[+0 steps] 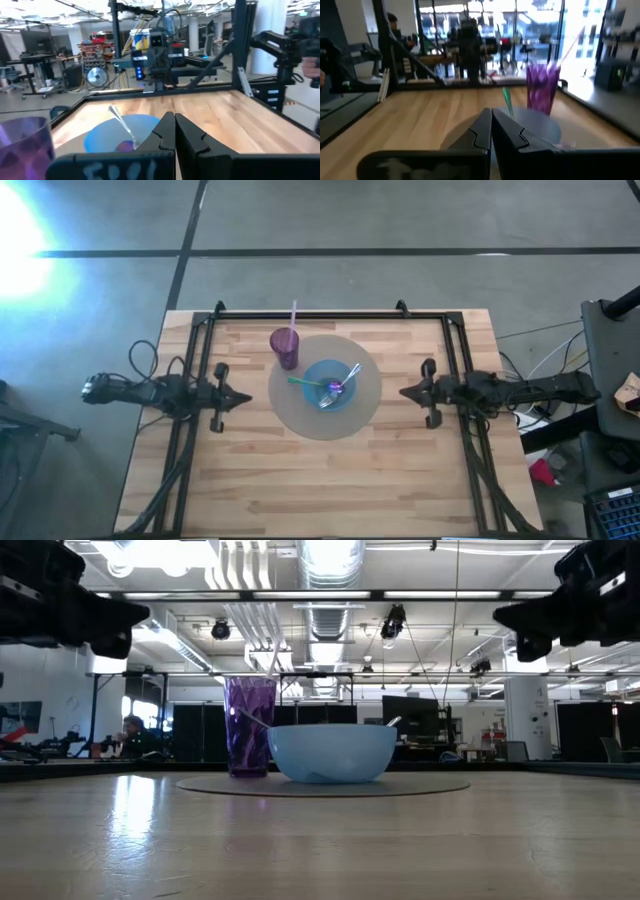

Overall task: Pick & Place Utensil
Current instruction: Return to Home Position

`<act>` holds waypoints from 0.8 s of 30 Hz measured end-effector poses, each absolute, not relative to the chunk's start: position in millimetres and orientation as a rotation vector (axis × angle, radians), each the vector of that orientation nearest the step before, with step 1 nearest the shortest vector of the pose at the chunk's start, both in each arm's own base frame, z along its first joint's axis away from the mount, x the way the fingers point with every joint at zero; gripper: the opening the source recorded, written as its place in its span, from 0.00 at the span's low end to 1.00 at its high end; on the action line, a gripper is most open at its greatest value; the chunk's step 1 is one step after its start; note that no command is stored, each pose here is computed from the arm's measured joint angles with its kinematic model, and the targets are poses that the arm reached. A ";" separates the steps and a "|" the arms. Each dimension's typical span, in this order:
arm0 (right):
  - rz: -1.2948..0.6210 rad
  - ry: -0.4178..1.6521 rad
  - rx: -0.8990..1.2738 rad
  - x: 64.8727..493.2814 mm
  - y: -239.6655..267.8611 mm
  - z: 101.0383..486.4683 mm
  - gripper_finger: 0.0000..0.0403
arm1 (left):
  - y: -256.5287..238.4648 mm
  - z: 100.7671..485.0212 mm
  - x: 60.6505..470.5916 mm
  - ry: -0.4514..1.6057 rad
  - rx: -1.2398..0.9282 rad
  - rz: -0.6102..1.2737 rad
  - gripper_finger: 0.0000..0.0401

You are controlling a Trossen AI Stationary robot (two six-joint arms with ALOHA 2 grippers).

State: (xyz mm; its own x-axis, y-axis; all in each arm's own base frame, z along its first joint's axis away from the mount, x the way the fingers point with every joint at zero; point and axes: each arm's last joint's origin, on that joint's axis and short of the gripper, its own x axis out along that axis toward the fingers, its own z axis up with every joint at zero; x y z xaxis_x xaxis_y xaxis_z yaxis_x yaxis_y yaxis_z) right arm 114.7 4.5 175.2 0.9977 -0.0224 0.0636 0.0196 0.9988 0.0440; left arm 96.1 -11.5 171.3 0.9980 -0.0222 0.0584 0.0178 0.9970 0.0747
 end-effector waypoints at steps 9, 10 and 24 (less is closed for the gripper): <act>-0.026 0.030 0.142 115.2 3.7 165.8 0.02 | -6.6 167.7 97.2 -0.021 -0.025 -0.040 0.00; -0.026 0.030 0.147 115.2 3.7 165.8 0.02 | -6.5 167.7 97.2 -0.021 -0.018 -0.035 0.00; -0.032 0.099 0.109 114.7 3.7 159.1 0.02 | -5.6 167.4 97.2 -0.019 -0.030 -0.006 0.00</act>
State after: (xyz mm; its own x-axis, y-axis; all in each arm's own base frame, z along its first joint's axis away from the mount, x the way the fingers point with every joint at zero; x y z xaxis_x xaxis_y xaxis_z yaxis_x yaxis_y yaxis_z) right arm 114.7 3.7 159.1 0.9946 -0.0266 -0.1002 0.0374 0.9935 0.1073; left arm 97.2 -5.6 167.4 0.9998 -0.0061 0.0192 0.0066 0.9995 -0.0298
